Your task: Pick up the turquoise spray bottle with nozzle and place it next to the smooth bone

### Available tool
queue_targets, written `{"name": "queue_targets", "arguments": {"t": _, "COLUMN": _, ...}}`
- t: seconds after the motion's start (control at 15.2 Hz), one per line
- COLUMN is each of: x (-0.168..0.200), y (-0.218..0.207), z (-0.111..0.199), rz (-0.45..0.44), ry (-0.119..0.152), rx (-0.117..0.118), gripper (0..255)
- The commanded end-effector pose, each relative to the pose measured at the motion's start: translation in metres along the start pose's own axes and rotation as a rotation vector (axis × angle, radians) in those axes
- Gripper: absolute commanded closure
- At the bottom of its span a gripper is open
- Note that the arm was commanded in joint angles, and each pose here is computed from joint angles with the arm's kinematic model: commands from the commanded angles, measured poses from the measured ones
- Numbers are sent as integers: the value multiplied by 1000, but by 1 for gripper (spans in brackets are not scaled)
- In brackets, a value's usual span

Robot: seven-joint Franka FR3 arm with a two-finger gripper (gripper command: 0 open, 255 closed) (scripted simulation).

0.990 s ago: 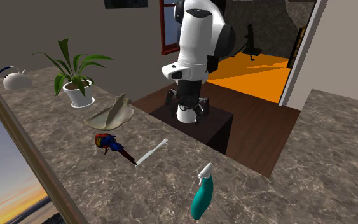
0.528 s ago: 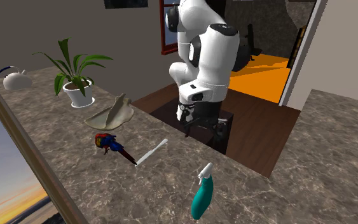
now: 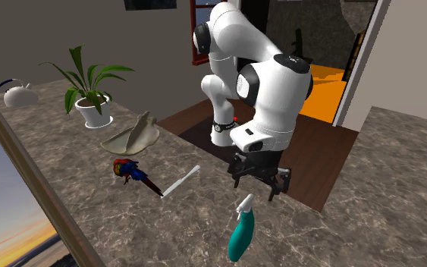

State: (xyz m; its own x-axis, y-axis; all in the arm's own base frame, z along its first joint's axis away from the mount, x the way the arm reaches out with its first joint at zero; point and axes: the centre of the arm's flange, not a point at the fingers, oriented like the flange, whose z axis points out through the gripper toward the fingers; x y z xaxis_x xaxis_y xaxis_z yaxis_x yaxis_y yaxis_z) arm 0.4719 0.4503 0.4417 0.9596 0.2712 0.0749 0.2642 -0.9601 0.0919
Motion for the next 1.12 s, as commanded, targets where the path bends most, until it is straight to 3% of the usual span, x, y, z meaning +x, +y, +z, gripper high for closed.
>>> {"name": "queue_targets", "arguments": {"t": 0.0, "x": 1, "y": 0, "z": 11, "rz": 0, "ry": 0, "rx": 0, "gripper": 0}}
{"name": "queue_targets", "arguments": {"t": 0.26, "x": 1, "y": 0, "z": 29, "rz": 0, "ry": 0, "rx": 0, "gripper": 0}}
{"name": "queue_targets", "arguments": {"t": 0.73, "x": 1, "y": 0, "z": 29, "rz": 0, "ry": 0, "rx": 0, "gripper": 0}}
{"name": "queue_targets", "arguments": {"t": 0.79, "x": 1, "y": 0, "z": 29, "rz": 0, "ry": 0, "rx": 0, "gripper": 255}}
{"name": "queue_targets", "arguments": {"t": 1.06, "x": 1, "y": 0, "z": 29, "rz": 0, "ry": 0, "rx": 0, "gripper": 255}}
